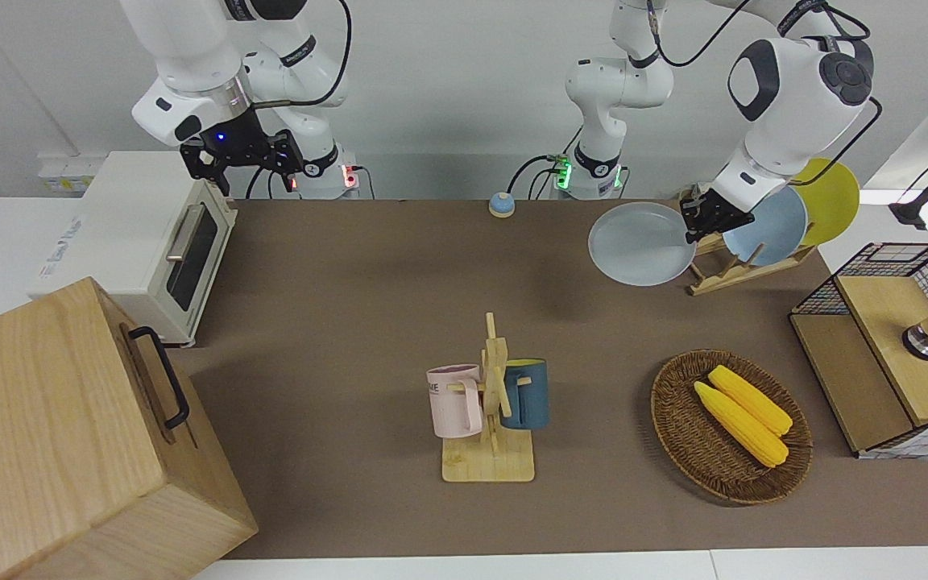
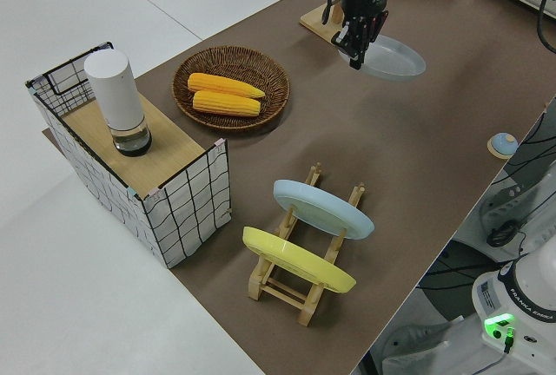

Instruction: Pick gray plate from table and place it on lower plate rack with left arm

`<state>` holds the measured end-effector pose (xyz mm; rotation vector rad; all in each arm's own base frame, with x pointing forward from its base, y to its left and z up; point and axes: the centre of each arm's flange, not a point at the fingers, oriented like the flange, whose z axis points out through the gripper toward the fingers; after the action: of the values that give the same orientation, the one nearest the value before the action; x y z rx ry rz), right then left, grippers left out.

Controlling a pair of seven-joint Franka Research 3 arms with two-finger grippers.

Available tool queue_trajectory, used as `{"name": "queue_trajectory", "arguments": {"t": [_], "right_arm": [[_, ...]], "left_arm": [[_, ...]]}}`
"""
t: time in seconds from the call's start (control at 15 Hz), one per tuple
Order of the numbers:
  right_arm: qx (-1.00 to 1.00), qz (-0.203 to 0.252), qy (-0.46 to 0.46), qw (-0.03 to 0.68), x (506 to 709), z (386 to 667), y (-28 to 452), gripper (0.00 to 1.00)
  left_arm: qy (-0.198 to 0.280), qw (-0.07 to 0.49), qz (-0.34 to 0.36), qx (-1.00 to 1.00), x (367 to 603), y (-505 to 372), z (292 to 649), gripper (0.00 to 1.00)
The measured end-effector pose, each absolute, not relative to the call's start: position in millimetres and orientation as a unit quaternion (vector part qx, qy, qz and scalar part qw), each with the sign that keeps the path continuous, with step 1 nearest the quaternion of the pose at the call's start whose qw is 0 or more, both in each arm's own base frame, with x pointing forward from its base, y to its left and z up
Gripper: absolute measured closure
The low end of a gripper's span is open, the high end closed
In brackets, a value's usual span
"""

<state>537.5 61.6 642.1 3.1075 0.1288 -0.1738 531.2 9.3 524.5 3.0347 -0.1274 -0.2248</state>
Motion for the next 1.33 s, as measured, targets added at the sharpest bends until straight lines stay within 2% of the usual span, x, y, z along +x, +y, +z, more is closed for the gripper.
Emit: {"name": "queue_trajectory", "arguments": {"t": [0.2,0.8,1.33], "right_arm": [[0.997,-0.056,0.041,0.013,537,642,62,0.01],[0.997,-0.056,0.041,0.013,537,642,62,0.01],[0.997,-0.056,0.041,0.013,537,642,62,0.01]], "left_arm": [[-0.049,0.018,-0.103,0.993,524,13,527,0.97],[-0.070,-0.177,-0.161,0.968,514,44,535,0.97],[-0.055,-0.319,-0.184,0.928,514,55,541,0.97]]}}
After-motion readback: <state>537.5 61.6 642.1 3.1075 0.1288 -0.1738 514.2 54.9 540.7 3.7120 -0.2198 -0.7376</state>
